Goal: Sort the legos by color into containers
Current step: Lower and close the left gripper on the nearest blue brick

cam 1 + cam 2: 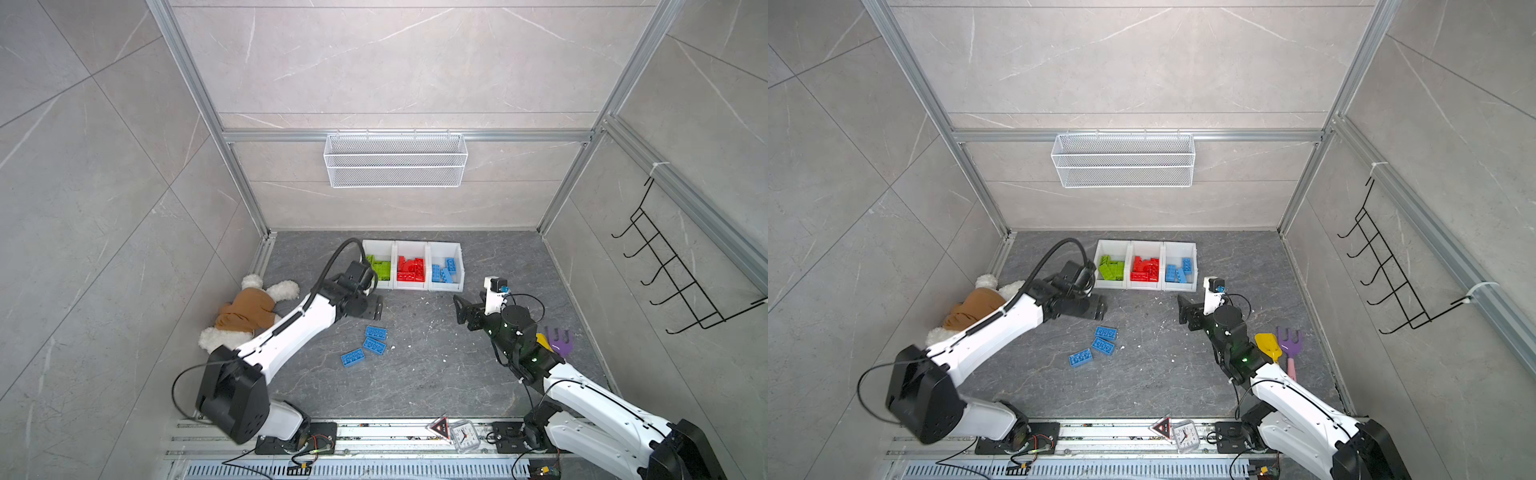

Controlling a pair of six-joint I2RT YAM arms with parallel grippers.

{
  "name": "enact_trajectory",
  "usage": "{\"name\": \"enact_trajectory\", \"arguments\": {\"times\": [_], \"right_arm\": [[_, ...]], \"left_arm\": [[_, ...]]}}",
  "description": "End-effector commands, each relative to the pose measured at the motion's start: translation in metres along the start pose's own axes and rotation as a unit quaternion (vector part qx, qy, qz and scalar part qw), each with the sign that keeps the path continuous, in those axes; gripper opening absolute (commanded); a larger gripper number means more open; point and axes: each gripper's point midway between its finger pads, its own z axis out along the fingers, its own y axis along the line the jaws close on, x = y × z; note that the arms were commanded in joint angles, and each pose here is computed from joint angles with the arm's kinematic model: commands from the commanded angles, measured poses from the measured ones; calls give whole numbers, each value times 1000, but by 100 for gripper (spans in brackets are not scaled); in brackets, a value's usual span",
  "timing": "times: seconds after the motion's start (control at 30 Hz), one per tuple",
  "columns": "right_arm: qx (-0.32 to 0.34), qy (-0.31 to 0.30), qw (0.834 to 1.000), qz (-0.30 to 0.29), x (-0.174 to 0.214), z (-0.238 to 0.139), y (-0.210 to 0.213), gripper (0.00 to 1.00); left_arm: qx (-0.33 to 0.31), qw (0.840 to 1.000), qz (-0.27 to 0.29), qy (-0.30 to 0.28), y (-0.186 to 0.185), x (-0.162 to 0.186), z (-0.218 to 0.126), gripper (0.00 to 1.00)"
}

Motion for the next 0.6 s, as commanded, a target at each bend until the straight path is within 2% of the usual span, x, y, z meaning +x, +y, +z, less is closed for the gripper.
{"name": "enact_trajectory", "arguments": {"times": [0.0, 0.17, 0.3, 0.57], "right_arm": [[-6, -3, 1000, -1, -9, 2, 5, 90], [-5, 2, 1000, -2, -6, 5, 5, 90], [-3, 6, 1000, -5, -4, 7, 4, 90], [-5, 6, 1000, -6, -5, 6, 5, 90]], "left_arm": [[12, 998, -50, 26, 3, 39, 1, 82], [40, 997, -58, 7, 0, 56, 10, 83], [46, 998, -43, 18, -4, 67, 25, 83], [8, 999, -29, 34, 5, 78, 43, 84]]}}
